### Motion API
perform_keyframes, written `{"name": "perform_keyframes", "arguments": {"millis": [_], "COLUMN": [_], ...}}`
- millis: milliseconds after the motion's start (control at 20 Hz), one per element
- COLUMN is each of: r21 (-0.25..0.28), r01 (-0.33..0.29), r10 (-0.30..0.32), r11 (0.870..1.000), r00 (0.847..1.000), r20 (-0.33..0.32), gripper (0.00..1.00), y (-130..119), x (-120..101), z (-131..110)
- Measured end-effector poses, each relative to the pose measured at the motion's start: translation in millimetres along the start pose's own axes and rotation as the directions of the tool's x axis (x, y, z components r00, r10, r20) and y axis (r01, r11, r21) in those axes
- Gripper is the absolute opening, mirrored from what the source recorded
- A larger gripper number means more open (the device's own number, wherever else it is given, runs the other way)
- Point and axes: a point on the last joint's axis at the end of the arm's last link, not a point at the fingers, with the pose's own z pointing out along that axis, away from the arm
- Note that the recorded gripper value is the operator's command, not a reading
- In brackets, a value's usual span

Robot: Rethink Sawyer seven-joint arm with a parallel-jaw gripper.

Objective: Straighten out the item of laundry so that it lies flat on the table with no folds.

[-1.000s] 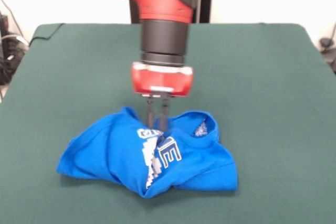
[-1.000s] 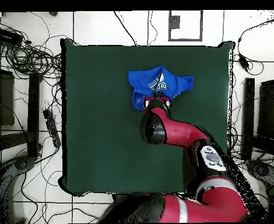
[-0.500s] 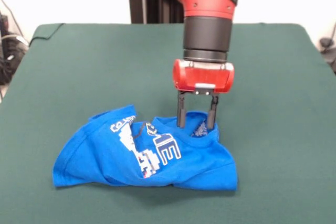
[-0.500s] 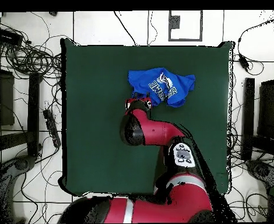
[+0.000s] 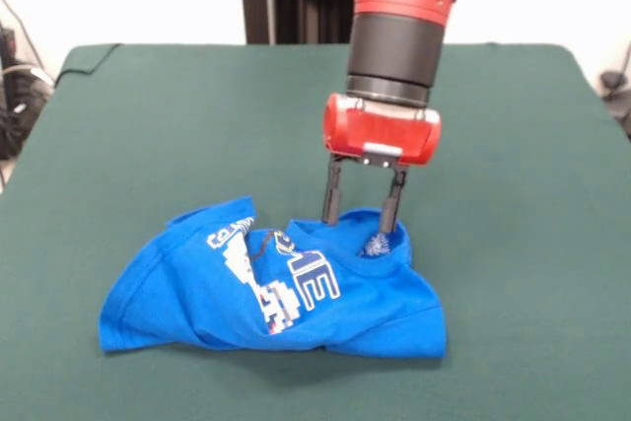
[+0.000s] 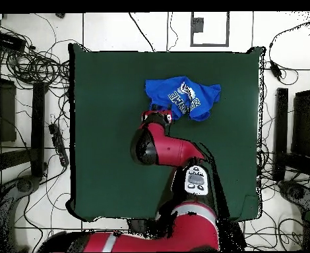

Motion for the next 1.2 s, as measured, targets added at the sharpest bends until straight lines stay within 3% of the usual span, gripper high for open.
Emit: {"name": "perform_keyframes", "arguments": {"millis": [450,750,1200], "r21": [-0.018,-0.033,-0.012], "r01": [-0.039,-0.038,-0.026], "r10": [0.036,0.032,0.023], "r11": [0.999,0.999,1.000], "r00": [0.992,0.987,0.984], "r20": [-0.118,-0.158,-0.175], "gripper": [1.00,1.00,1.00], "y": [46.5,68.2,62.1], "x": [2.7,14.9,35.7], "z": [-13.3,-19.3,-8.9]}}
